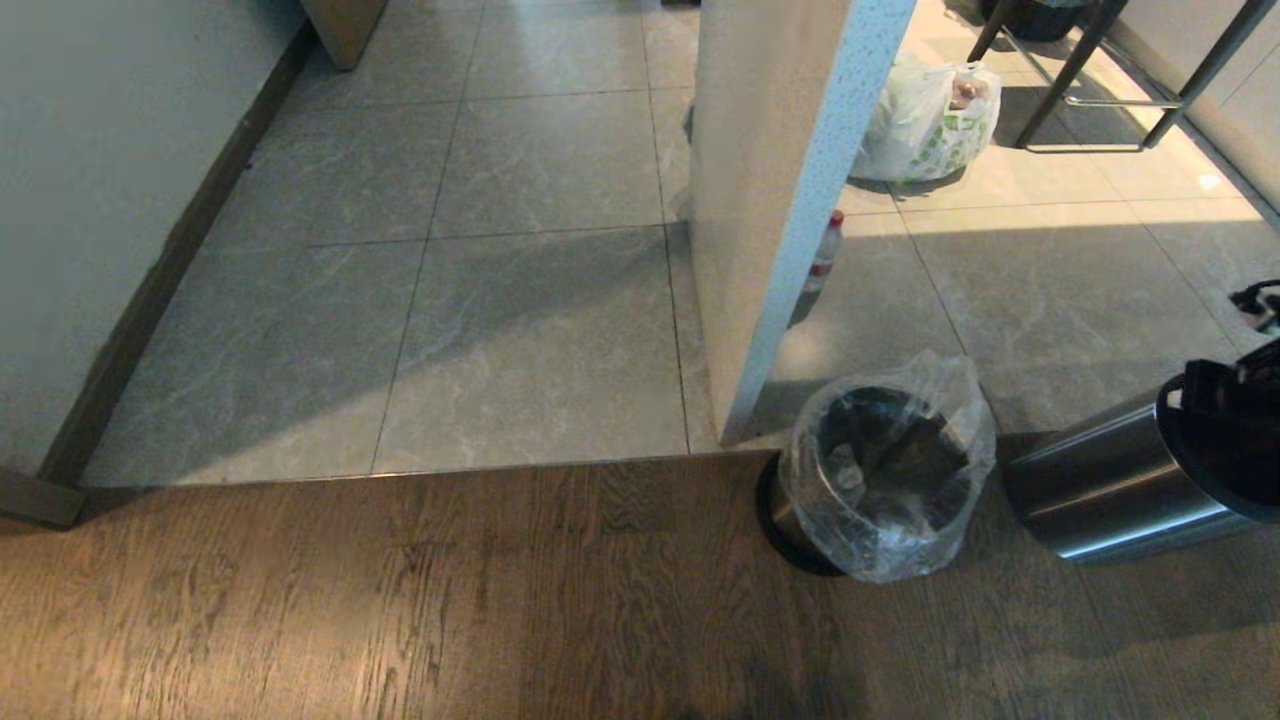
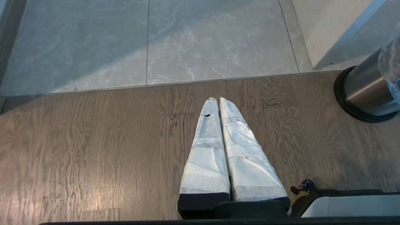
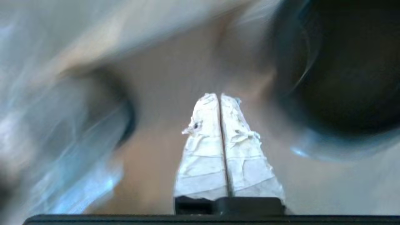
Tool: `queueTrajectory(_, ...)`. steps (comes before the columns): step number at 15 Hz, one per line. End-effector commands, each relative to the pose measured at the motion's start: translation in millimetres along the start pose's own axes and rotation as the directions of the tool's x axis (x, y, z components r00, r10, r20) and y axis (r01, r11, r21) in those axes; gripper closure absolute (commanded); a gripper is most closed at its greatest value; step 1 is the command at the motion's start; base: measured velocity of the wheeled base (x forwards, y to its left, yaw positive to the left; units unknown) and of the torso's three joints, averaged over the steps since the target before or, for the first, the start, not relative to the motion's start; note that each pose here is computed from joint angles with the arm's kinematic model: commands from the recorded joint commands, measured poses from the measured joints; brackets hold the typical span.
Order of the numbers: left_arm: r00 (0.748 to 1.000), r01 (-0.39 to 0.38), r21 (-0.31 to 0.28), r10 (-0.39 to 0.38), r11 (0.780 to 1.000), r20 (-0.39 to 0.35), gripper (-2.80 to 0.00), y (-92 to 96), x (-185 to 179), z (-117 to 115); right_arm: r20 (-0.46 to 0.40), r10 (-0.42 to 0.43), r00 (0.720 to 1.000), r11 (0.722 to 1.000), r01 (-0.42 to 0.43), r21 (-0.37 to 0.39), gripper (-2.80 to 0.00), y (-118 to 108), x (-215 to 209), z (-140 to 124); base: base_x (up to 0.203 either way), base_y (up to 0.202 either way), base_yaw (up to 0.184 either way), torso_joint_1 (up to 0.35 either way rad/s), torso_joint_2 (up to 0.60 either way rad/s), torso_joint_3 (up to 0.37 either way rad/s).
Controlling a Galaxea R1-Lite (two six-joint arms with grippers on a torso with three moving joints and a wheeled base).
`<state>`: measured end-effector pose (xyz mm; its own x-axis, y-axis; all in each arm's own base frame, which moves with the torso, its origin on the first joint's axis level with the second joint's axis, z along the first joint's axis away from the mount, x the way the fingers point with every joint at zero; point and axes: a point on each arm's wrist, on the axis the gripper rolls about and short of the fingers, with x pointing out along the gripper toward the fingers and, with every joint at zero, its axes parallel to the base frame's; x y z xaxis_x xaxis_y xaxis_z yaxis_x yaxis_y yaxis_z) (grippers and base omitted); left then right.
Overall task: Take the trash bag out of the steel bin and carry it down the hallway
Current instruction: Pick up the trash bag
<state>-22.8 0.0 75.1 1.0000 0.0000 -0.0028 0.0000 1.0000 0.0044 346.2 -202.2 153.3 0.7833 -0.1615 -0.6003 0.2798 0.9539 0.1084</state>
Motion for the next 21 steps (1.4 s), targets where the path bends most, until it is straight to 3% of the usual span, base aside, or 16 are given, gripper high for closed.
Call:
queueTrajectory(1, 1.000, 0.000, 0.000, 0.000, 1.000, 0.000, 0.00, 0.0, 0.0, 0.0, -0.046, 0.072, 0.996, 0.997, -0.074, -0.030, 0.00, 40.4, -33.4, -4.4, 0.000, 0.000, 0.000, 0.000, 0.00, 0.000)
queueTrajectory(3, 1.000, 0.000, 0.000, 0.000, 1.000, 0.000, 0.00, 0.0, 0.0, 0.0, -0.104, 0.190, 0.976, 0.981, -0.185, 0.060, 0.00, 81.8, -29.7, -16.4, 0.000, 0.000, 0.000, 0.000, 0.00, 0.000)
queueTrajectory(5, 1.000, 0.000, 0.000, 0.000, 1.000, 0.000, 0.00, 0.0, 0.0, 0.0, -0.042, 0.259, 0.965, 0.964, -0.254, 0.083, 0.00, 104.7, -11.6, -16.2, 0.000, 0.000, 0.000, 0.000, 0.00, 0.000)
queueTrajectory(6, 1.000, 0.000, 0.000, 0.000, 1.000, 0.000, 0.00, 0.0, 0.0, 0.0, -0.031, 0.277, 0.960, 0.958, -0.274, 0.081, -2.80, 106.8, -1.8, -17.3, 0.000, 0.000, 0.000, 0.000, 0.00, 0.000)
queueTrajectory(11, 1.000, 0.000, 0.000, 0.000, 1.000, 0.000, 0.00, 0.0, 0.0, 0.0, -0.023, 0.307, 0.951, 0.949, -0.305, 0.079, -2.80, 106.1, 35.9, -23.5, 0.000, 0.000, 0.000, 0.000, 0.00, 0.000)
queueTrajectory(15, 1.000, 0.000, 0.000, 0.000, 1.000, 0.000, 0.00, 0.0, 0.0, 0.0, -0.029, 0.418, 0.908, 0.899, -0.409, 0.156, -2.80, 106.2, 67.5, -26.7, 0.000, 0.000, 0.000, 0.000, 0.00, 0.000)
queueTrajectory(17, 1.000, 0.000, 0.000, 0.000, 1.000, 0.000, 0.00, 0.0, 0.0, 0.0, -0.034, 0.427, 0.904, 0.888, -0.411, 0.206, -2.80, 106.8, 83.1, -31.3, 0.000, 0.000, 0.000, 0.000, 0.00, 0.000)
queueTrajectory(21, 1.000, 0.000, 0.000, 0.000, 1.000, 0.000, 0.00, 0.0, 0.0, 0.0, -0.002, 0.445, 0.895, 0.879, -0.437, 0.192, -2.80, 113.0, 113.5, -36.9, 0.000, 0.000, 0.000, 0.000, 0.00, 0.000)
